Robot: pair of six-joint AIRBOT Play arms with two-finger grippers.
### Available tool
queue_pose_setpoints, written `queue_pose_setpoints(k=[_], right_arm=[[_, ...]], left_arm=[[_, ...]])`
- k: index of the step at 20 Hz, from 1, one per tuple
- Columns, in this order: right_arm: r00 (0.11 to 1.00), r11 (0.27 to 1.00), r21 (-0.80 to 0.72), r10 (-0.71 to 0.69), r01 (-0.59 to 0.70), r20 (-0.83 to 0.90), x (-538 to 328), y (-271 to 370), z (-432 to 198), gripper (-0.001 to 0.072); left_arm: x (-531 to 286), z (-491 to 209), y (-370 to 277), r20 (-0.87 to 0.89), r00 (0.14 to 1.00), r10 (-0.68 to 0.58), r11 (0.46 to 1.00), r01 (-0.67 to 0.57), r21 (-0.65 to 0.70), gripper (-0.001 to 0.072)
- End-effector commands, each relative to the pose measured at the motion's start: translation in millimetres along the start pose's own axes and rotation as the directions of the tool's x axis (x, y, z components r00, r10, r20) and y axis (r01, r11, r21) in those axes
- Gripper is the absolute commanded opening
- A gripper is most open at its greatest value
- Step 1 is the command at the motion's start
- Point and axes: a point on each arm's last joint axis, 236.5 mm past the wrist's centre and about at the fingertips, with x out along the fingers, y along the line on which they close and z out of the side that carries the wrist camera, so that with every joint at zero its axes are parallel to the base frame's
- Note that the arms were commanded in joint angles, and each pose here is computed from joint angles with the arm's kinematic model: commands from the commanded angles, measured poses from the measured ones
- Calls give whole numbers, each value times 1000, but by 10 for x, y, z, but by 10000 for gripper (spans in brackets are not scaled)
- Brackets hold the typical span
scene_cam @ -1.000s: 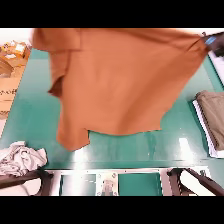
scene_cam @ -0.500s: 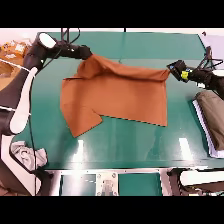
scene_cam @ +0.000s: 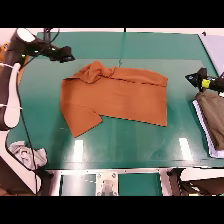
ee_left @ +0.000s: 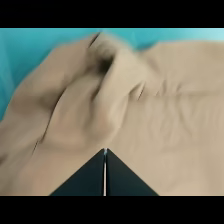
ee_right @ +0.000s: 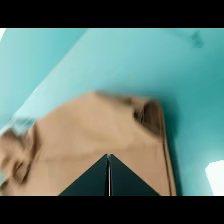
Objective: Fold the shirts.
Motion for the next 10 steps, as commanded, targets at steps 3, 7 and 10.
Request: queue_pose_setpoints(k=[3, 7, 10], right_arm=[[981, 997, 53, -37, 48, -192, -273, -166, -790, 11], [931, 953, 40, -284, 301, -230, -600, -611, -1456, 11], [902, 910, 95, -377, 403, -213, -759, -818, -1851, 12]], left_arm=[[-435, -784, 343, -308, 949, 69, 992, -98, -78, 27], [-769, -1333, 480, -393, 905, 166, 971, -219, -95, 28], [-978, -1873, 684, -403, 900, 166, 944, -263, -200, 28]])
